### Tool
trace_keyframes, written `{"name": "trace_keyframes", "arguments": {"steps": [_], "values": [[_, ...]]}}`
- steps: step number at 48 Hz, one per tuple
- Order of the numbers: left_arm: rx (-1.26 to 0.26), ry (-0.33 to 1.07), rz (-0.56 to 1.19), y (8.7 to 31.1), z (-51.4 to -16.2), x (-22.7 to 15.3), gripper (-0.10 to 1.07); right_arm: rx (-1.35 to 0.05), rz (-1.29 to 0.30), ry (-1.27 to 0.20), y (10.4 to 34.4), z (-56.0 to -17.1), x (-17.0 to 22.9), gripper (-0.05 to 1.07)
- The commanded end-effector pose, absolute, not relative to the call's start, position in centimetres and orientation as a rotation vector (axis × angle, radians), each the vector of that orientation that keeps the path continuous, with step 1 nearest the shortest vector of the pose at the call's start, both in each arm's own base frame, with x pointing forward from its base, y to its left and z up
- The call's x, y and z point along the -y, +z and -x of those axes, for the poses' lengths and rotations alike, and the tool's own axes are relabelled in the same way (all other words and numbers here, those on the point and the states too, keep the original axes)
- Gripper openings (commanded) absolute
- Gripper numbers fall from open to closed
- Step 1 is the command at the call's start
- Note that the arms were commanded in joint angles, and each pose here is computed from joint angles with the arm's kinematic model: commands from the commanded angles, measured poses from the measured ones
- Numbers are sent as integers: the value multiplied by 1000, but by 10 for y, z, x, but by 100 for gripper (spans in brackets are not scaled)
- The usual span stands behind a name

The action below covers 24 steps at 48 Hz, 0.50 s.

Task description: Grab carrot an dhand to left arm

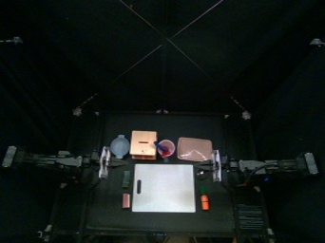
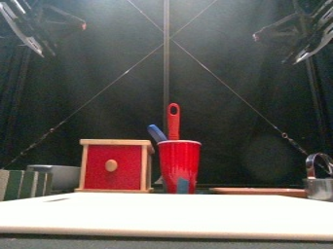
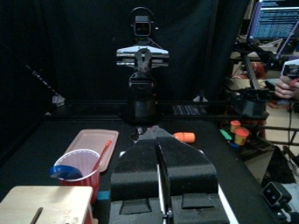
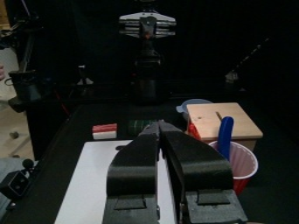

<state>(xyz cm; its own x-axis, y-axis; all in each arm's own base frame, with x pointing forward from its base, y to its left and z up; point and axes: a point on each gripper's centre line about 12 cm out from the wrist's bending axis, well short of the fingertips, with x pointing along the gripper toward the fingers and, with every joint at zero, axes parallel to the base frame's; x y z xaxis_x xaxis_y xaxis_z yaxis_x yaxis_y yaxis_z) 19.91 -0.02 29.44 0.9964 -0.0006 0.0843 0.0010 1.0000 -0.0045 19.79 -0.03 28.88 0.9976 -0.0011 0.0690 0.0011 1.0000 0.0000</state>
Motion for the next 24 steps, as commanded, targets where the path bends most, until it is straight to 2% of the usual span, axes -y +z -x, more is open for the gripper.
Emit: {"name": "trace_keyframes", "arguments": {"steps": [1,5,11,17,24], "values": [[103,-2,11,297,-202,0,-8,89,-50,-1,299,-202,0,-2],[103,-4,15,296,-202,1,-6,87,-167,-4,302,-205,0,1],[67,-1,33,289,-207,1,1,-10,-383,37,294,-212,-12,4],[6,-7,53,276,-219,3,5,-210,-550,105,279,-218,-36,4],[-36,-10,55,265,-234,5,10,-507,-690,167,258,-216,-71,5]]}}
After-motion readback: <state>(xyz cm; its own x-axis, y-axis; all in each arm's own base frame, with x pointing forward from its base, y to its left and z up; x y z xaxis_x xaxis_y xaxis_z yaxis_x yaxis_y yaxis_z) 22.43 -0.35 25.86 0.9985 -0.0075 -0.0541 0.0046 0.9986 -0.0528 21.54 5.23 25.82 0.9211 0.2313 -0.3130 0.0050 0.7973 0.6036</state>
